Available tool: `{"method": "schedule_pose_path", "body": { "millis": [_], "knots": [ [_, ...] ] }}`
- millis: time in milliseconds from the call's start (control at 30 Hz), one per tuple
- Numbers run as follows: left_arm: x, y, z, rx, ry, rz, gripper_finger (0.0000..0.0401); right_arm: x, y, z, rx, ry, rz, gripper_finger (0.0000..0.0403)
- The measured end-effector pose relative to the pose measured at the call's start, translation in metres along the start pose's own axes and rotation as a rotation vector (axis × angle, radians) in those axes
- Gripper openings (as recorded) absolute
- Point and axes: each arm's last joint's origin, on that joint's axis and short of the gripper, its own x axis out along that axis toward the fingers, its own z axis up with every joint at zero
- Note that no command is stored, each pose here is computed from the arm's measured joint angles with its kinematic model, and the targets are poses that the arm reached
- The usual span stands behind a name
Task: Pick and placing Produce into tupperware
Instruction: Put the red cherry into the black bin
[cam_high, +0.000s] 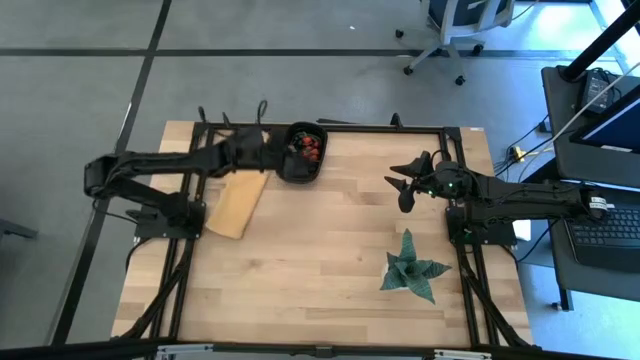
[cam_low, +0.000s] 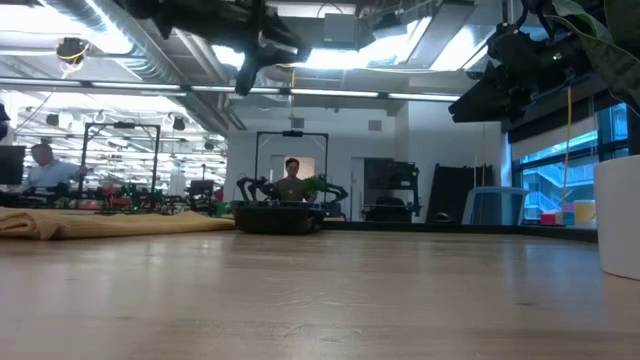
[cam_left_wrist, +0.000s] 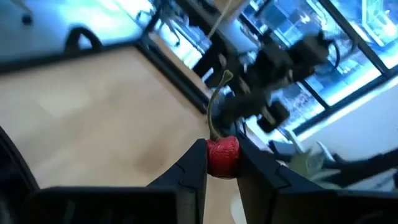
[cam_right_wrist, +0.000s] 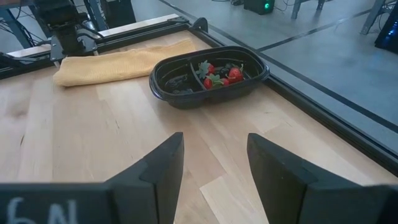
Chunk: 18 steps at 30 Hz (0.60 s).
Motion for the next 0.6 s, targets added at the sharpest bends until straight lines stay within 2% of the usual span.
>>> {"method": "schedule_pose_path", "body": {
  "millis": [100, 233, 367, 500, 600],
  "knots": [
    [0.000, 0.003, 0.026, 0.051, -0.029, 0.047, 0.0063, 0.000, 0.000, 0.000, 0.000, 0.000, 0.000, 0.0179],
    [0.001, 0.005, 0.060, 0.134, 0.005, 0.162, 0.0063, 0.000, 0.000, 0.000, 0.023, 0.000, 0.000, 0.0179],
    [0.004, 0.016, 0.090, 0.147, 0.098, 0.333, 0.0063, 0.000, 0.000, 0.000, 0.035, 0.000, 0.000, 0.0179],
    [0.011, 0.034, 0.112, 0.170, 0.190, 0.514, 0.0064, 0.000, 0.000, 0.000, 0.053, 0.000, 0.000, 0.0179],
    [0.026, 0.051, 0.117, 0.182, 0.248, 0.579, 0.0064, 0.000, 0.000, 0.000, 0.053, 0.000, -0.001, 0.0179]
  ]
}}
